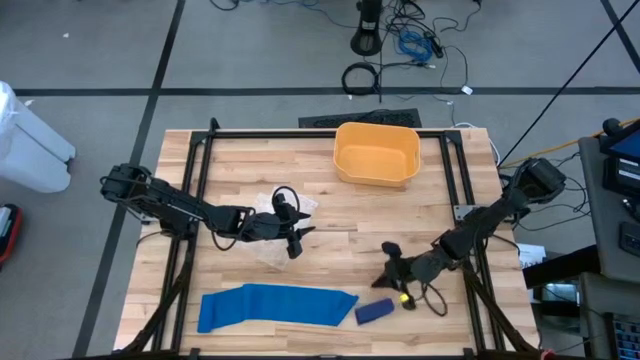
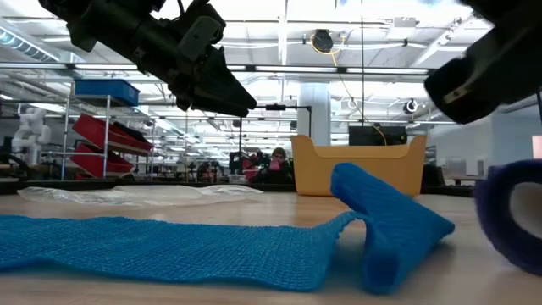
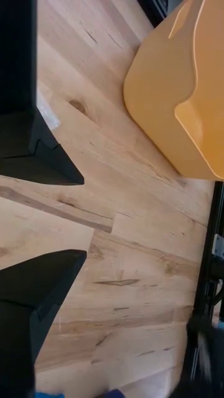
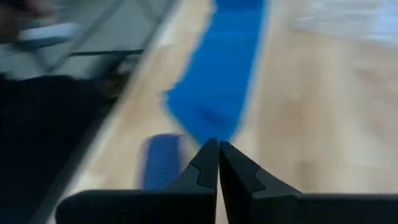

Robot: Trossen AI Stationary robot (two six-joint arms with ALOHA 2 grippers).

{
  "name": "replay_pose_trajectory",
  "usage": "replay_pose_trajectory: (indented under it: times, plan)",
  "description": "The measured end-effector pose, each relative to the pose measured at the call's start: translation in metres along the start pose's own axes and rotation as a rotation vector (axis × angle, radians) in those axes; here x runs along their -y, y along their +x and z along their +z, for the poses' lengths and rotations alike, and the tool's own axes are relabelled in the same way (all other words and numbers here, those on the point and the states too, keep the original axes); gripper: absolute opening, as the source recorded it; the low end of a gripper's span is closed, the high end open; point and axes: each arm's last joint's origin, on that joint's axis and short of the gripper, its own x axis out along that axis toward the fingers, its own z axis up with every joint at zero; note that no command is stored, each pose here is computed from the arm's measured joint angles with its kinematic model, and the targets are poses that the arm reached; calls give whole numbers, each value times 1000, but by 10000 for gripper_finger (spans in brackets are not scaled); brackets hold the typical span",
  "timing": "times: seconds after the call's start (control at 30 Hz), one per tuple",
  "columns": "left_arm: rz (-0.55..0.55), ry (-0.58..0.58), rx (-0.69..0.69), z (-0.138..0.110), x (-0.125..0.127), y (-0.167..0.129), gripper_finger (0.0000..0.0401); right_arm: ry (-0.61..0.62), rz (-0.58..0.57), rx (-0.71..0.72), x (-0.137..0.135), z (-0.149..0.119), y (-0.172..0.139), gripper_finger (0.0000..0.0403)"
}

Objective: Roll bandage
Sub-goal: Roll the dark blue bandage

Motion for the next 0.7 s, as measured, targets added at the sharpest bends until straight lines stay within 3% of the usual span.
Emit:
replay_pose_trajectory:
  times: [0.3,0.7]
  plan:
    - [0,-5,0,0,0,0,185,9,219,-155,-12,-32,30,0]
    - [0,-7,0,0,0,0,185,-40,239,-300,-24,-26,58,0]
